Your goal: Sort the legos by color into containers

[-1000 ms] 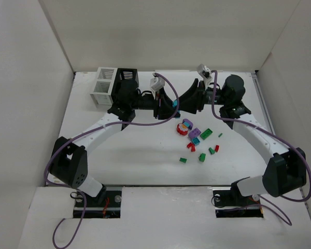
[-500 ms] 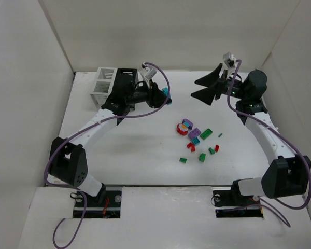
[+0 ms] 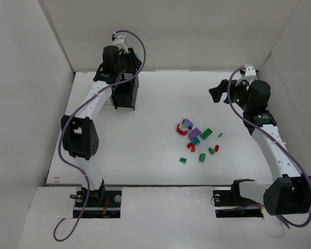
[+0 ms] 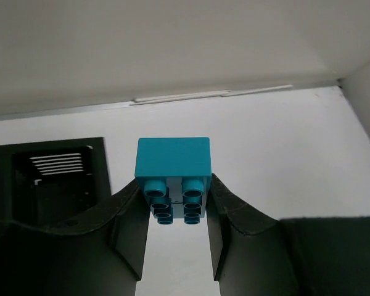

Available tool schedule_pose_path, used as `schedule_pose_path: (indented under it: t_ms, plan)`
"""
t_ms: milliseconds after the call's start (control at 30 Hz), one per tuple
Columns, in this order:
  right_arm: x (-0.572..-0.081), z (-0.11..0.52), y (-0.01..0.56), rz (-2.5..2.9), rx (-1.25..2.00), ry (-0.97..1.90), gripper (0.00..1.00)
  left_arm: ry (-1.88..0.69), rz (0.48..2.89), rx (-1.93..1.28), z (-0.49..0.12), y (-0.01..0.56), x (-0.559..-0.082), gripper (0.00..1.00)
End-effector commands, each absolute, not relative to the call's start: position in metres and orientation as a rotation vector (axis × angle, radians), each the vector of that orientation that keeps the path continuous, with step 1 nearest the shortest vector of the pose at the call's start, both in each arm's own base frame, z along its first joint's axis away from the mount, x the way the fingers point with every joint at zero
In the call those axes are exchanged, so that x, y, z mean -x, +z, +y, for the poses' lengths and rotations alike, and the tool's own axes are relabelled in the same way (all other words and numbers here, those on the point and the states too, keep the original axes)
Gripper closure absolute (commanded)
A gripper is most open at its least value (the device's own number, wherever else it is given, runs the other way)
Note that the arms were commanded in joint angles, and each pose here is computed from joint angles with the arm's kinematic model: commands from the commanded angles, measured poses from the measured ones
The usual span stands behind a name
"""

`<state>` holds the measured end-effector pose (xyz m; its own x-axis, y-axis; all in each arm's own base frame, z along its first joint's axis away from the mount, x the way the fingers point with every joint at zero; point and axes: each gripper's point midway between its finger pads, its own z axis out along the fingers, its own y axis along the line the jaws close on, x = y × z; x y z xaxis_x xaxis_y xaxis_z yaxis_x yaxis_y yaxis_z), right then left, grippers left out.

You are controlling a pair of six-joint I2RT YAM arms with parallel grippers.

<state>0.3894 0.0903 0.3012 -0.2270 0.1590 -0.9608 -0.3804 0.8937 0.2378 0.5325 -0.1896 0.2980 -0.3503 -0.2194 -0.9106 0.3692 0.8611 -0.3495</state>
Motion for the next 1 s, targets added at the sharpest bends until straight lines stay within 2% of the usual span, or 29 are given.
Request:
schedule_pose_path:
  t_ms: [0,33,100,133,167,267,433,500,567,633,700,733,967]
  plan:
    - [-0.390,0.060,0.278,1.812,0.079,0.304,0.00,-0.524,1.879,0.034,-0.157,0.278,-0.571,0.96]
    - [-0.391,0.058,0.271,1.834,0.069,0.295,0.00,-0.523,1.847,0.054,-0.157,0.290,-0.580,0.96]
    - [-0.392,0.054,0.264,1.856,0.059,0.268,0.00,-0.479,1.840,0.109,-0.145,0.287,-0.597,0.96]
    - [-0.394,0.051,0.261,1.866,0.049,0.256,0.00,-0.436,1.890,0.146,-0.136,0.263,-0.608,0.96]
    - [-0.393,0.048,0.257,1.880,0.035,0.239,0.00,-0.394,1.855,0.198,-0.128,0.277,-0.617,0.96]
    - [-0.397,0.043,0.251,1.903,0.018,0.224,0.00,-0.336,1.868,0.244,-0.115,0.266,-0.630,0.96]
    - [-0.402,0.043,0.242,1.944,0.024,0.218,0.00,-0.295,1.867,0.255,-0.110,0.253,-0.639,0.85]
    - [-0.404,0.043,0.231,1.977,0.021,0.218,0.00,-0.281,1.874,0.264,-0.108,0.247,-0.641,0.75]
    - [-0.406,0.043,0.233,1.976,0.021,0.218,0.00,-0.277,1.892,0.265,-0.108,0.235,-0.643,0.70]
    - [-0.405,0.043,0.231,1.985,0.020,0.218,0.00,-0.281,1.895,0.250,-0.110,0.235,-0.643,0.52]
    - [-0.406,0.043,0.229,1.994,0.020,0.219,0.00,-0.276,1.913,0.251,-0.110,0.227,-0.643,0.45]
    - [-0.405,0.043,0.227,2.005,0.019,0.219,0.00,-0.265,1.910,0.259,-0.108,0.227,-0.643,0.35]
    - [-0.401,0.043,0.224,2.030,0.026,0.213,0.00,-0.287,1.913,0.244,-0.110,0.236,-0.635,0.16]
